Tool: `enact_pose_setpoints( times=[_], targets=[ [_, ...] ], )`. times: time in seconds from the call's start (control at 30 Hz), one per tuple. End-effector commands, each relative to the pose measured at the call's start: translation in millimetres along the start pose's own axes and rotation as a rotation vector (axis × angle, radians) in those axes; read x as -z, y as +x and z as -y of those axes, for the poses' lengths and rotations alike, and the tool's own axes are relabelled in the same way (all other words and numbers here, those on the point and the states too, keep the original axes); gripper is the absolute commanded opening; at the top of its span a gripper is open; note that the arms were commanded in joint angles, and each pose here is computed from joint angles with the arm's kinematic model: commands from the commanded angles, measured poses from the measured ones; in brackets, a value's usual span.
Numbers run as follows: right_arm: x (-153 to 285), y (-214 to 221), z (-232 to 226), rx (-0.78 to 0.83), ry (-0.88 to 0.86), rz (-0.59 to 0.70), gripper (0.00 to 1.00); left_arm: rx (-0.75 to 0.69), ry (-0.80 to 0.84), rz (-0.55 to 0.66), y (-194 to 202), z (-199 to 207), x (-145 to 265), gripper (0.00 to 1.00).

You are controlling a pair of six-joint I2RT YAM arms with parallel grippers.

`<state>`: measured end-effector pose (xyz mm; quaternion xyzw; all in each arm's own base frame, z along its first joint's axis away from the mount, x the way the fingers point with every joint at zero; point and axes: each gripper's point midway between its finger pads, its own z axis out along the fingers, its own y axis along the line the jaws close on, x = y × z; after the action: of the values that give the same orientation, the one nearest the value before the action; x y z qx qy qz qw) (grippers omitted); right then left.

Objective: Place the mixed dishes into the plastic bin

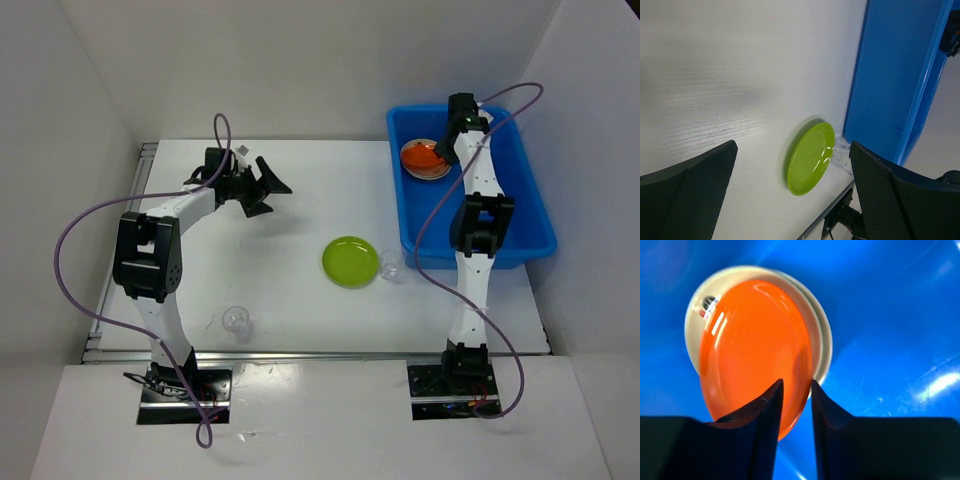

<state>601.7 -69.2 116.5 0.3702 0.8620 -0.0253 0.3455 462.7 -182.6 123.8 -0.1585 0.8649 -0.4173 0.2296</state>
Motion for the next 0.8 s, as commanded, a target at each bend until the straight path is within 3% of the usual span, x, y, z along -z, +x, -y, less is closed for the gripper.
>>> enact_pose_setpoints(
  times=[0.0, 0.13, 0.3, 0.33, 0.4, 0.43, 0.57, 0.67, 0.7, 0.77],
  targets=[
    [17.4, -1.7, -0.8, 0.027, 0.008, -0.003, 0.37, -0.024, 0.023, 0.005, -3.0, 0.2, -2.0, 1.00],
    [35.0, -12.3, 13.6, 0.045, 0.059, 0.043, 0.52, -0.010, 0.018, 0.000, 2.6, -7.1, -4.3, 1.00],
    [71.2, -19.8, 33.1, 0.045, 0.090, 0.097, 0.55, -0.067, -0.012, 0.046, 0.0, -3.4, 4.3, 1.00],
    [108.6, -39.3, 30.9, 0.018, 0.043, 0.163, 0.57, -0.096, -0.013, 0.026, 12.3, 2.4, 1.5, 1.00],
    [126.7, -27.1, 38.1, 0.025, 0.003, 0.155, 0.58, -0.142, -0.024, -0.020, 29.1, 3.4, -3.2, 1.00],
    [170.2, -46.6, 32.3, 0.008, -0.066, 0.242, 0.60, -0.154, -0.040, -0.046, 39.5, 4.3, -3.0, 1.00],
    [230.3, -39.3, 41.8, 0.025, -0.156, 0.276, 0.61, -0.222, -0.037, -0.157, 97.4, 15.5, -16.6, 1.00],
    [272.6, -34.1, 46.8, 0.056, -0.198, 0.323, 0.65, -0.188, -0.044, -0.209, 131.0, 6.8, -25.0, 0.94],
    [273.5, -27.2, 52.9, 0.059, -0.192, 0.315, 0.65, -0.165, -0.041, -0.241, 146.0, 7.6, -29.3, 0.86],
    [286.2, -23.9, 58.9, 0.066, -0.206, 0.322, 0.65, -0.148, -0.044, -0.262, 159.0, 3.8, -34.9, 0.80]
  ],
)
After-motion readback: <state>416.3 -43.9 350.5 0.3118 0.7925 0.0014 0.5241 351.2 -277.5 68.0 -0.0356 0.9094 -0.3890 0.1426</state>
